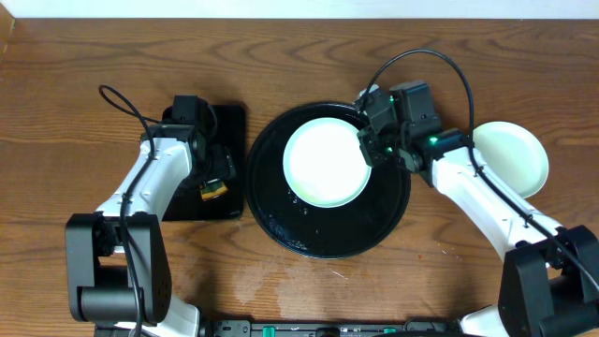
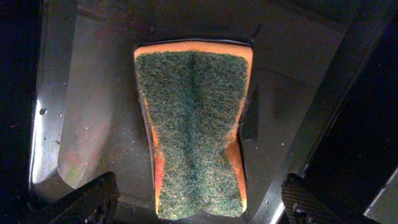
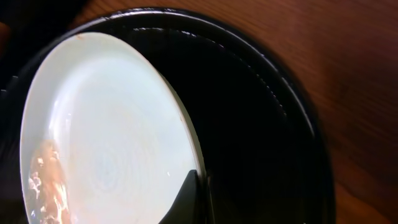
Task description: Clean dirty plates on tray and stack at the side
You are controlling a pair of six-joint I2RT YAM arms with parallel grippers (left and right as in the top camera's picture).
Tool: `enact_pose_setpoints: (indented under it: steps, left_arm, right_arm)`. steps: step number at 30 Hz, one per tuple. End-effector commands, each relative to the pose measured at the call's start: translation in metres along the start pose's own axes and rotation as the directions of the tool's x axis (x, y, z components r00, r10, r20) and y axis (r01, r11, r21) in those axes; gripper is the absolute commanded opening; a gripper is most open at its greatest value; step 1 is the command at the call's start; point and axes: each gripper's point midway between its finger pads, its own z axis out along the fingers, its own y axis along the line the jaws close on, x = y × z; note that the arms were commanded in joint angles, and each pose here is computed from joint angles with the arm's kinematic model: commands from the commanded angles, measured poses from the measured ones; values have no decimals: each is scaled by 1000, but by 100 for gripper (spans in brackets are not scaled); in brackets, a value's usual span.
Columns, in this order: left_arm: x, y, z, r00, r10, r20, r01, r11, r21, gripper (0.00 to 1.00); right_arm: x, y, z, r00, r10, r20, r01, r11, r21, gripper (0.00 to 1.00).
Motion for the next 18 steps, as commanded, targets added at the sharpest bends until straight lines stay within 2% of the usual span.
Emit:
enact_pose_setpoints:
  steps: [1, 5, 9, 12, 14, 16, 17, 18]
  left_arm:
    - [2, 1, 2, 1000, 6, -10, -6, 1000, 2, 85]
    - [2, 1, 2, 1000, 6, -10, -6, 1000, 2, 85]
    - [2, 1, 2, 1000, 6, -10, -6, 1000, 2, 85]
    - [2, 1, 2, 1000, 6, -10, -6, 1000, 2, 85]
    - [2, 1, 2, 1000, 6, -10, -6, 1000, 2, 85]
    - [2, 1, 2, 1000, 6, -10, -6, 1000, 2, 85]
    - [2, 1, 2, 1000, 6, -10, -6, 1000, 2, 85]
    - [2, 1, 2, 1000, 6, -10, -6, 1000, 2, 85]
  right_arm:
    - [-18, -5, -21, 998, -45, 50, 39, 993, 116, 1]
    - [-27, -6, -38, 994, -86, 72, 68, 972, 227, 1]
    - [-33, -2, -54, 985, -162, 57, 128, 914, 384, 1]
    - [-29, 8, -52, 983, -181, 33, 153, 903, 402, 1]
    - [-23, 4, -49, 992, -123, 31, 100, 912, 397, 1]
    - [-16, -8, -45, 998, -56, 26, 41, 915, 401, 22]
    - [-12, -13, -39, 999, -34, 13, 27, 924, 382, 38]
    - [-7, -19, -33, 1000, -6, 2, 4, 936, 352, 47]
